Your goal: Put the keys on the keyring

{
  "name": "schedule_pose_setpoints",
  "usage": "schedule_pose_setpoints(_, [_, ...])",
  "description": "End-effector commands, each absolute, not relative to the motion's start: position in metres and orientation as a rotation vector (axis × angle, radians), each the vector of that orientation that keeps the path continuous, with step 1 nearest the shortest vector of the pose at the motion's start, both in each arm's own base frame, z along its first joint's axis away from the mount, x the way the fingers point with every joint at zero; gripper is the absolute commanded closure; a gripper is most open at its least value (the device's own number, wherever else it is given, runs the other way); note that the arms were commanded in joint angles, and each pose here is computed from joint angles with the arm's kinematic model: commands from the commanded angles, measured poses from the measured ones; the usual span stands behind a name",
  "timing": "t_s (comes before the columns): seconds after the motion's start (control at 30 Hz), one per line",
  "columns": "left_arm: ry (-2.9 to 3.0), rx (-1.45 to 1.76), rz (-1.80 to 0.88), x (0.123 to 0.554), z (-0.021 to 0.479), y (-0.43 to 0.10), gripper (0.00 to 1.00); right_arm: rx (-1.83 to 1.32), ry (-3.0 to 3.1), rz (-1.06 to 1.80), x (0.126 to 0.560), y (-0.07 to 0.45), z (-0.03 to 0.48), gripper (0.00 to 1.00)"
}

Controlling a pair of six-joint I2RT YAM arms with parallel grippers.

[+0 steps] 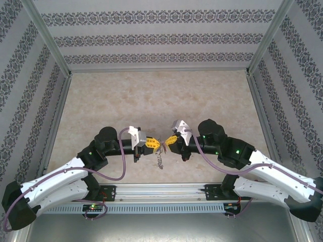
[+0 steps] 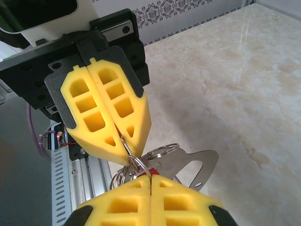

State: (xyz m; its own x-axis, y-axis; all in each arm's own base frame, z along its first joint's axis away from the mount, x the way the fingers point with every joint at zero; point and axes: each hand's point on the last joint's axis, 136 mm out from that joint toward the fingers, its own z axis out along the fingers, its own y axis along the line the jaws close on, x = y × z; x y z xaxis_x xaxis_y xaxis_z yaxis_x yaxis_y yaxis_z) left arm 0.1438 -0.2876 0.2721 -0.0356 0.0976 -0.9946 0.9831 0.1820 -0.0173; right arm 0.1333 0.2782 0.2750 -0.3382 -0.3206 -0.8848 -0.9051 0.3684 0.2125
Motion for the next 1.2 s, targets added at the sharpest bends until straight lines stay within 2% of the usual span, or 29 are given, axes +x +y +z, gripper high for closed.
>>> schedule_pose_setpoints(0.0, [1.293, 1.142, -0.997, 0.14, 0.298, -0.286, 1.0, -1.02, 1.894, 0.913, 0.142, 0.274, 0.278, 1.0])
schedule_pose_setpoints(0.47, [1.323, 1.104, -0.864, 0.153, 0.296, -0.281, 1.0, -0.927, 2.002, 0.894, 0.148, 0.267, 0.266, 1.0])
schedule_pose_setpoints(0.9, [1.447, 0.966, -0.811, 0.159, 0.273, -0.255, 1.0, -0.55, 2.542, 0.808, 0.171, 0.22, 0.116, 1.0])
schedule_pose_setpoints(1.17, [1.463, 0.975, -0.802, 0.16, 0.268, -0.255, 1.0, -0.489, 2.627, 0.854, 0.173, 0.227, 0.062, 1.0])
